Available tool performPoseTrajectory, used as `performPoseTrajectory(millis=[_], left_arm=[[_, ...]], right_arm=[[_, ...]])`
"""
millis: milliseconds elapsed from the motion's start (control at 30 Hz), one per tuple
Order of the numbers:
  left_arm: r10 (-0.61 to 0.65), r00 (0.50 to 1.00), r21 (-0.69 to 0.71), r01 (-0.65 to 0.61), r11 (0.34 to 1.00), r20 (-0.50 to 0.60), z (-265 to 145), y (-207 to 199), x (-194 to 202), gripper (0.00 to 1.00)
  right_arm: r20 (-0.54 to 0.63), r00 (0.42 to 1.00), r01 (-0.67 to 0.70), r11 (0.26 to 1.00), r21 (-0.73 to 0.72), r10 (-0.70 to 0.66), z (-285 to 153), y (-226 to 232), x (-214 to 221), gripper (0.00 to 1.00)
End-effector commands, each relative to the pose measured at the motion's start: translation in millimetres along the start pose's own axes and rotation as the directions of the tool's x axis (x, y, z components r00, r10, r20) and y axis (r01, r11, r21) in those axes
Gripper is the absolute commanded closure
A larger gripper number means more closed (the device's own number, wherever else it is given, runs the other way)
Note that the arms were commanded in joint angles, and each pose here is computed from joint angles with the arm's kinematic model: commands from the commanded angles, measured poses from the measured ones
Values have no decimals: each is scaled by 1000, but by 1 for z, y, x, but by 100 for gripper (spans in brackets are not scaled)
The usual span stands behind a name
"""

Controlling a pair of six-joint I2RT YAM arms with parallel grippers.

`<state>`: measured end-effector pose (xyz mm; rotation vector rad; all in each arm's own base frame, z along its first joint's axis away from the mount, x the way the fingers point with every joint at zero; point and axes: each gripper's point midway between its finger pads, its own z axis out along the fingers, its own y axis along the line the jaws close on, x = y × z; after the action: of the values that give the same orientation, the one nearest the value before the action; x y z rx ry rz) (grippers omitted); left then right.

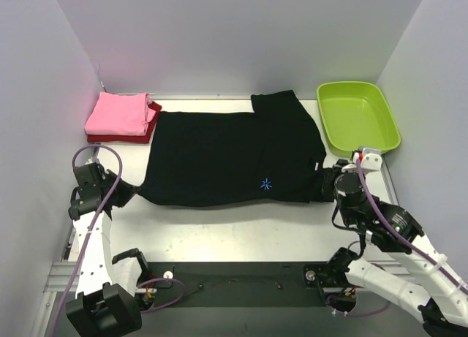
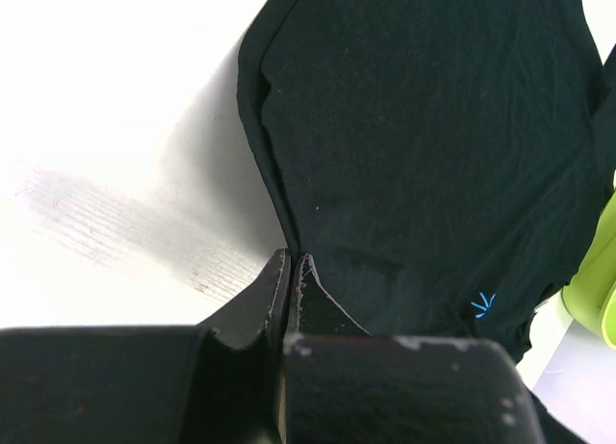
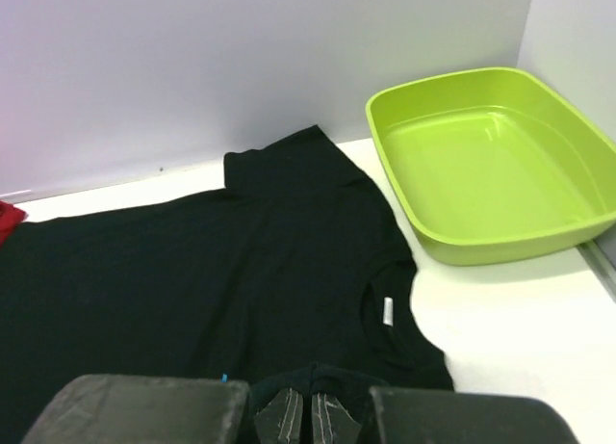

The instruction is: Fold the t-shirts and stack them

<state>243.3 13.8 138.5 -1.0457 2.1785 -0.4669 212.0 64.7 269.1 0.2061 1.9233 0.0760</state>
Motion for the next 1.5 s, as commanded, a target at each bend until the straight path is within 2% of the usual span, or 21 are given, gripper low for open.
performPoseTrajectory(millis=[0,33,100,133,167,433,867,1467], left_arm=[[30,996,69,-36,997,81,-8,-22,-26,100],[27,996,68,-33,997,81,-8,-22,-26,100],[26,996,74,-33,997,85,-8,-24,-28,100],[25,996,73,-32,997,86,-8,-23,-28,100],[25,996,73,-31,997,88,-8,-24,-29,100],[17,996,64,-23,998,89,-3,-22,-34,100],[12,996,37,-16,999,90,5,-14,-37,100],[-65,998,33,65,997,19,45,-12,-41,100]], right_arm=[[41,999,-1,997,-78,4,26,33,-20,100],[38,999,-14,994,-112,18,29,40,-21,100],[20,999,-44,997,-66,46,46,26,-19,100],[1,998,-66,991,-113,67,50,33,-18,100],[5,995,-99,993,-68,100,59,17,-20,100],[-61,978,-204,979,-28,202,80,-4,-12,100],[-107,967,-232,973,1,231,85,-15,-5,100],[-141,956,-269,961,-62,258,116,13,-30,100]])
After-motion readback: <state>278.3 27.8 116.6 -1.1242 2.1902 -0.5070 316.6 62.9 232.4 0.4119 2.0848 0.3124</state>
